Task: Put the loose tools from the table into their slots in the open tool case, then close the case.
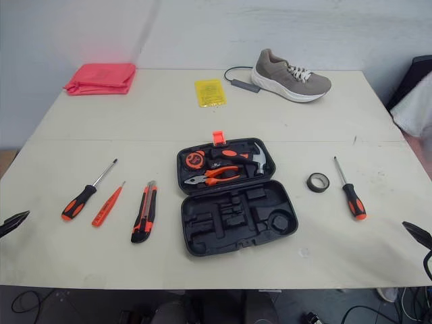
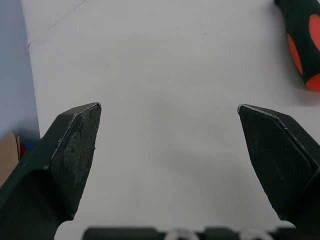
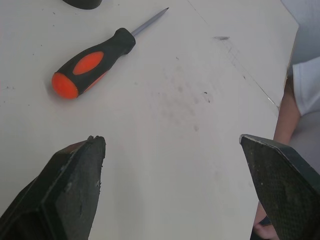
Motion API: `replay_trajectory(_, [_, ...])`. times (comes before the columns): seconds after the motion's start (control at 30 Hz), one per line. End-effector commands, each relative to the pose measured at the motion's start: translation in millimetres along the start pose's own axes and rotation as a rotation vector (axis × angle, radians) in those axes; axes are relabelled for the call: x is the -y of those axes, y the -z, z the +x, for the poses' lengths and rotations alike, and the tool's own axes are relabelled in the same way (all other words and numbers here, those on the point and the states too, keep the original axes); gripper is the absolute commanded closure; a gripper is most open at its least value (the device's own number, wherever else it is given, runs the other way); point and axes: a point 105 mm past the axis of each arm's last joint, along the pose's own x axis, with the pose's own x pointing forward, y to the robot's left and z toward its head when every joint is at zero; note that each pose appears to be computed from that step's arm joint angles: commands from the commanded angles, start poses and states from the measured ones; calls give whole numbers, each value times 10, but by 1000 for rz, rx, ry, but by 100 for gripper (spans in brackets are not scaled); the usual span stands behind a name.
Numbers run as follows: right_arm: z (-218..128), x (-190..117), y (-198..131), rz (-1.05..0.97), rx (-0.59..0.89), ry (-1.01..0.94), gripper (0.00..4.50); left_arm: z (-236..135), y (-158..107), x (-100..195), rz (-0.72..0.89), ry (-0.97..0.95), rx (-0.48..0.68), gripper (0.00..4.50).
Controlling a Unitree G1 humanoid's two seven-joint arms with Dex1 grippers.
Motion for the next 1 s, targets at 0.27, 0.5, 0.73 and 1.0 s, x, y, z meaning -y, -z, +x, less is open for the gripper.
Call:
replay_trajectory(0.27, [300, -64, -513, 17, 176, -77, 0, 140, -502, 477, 20, 239, 166, 7])
replay_trajectory(0.5, [716, -284, -1135, 6, 305, -222, 0, 388, -992, 1232, 39, 507, 213, 7])
replay_trajectory(0.73, [1129, -432, -1417, -29, 280, -291, 53, 603, -1345, 1808, -3, 556, 278, 61])
replay_trajectory(1.0, [1503, -607, -1501, -61, 254, -319, 444, 760, -1398, 2142, -16, 592, 240, 420])
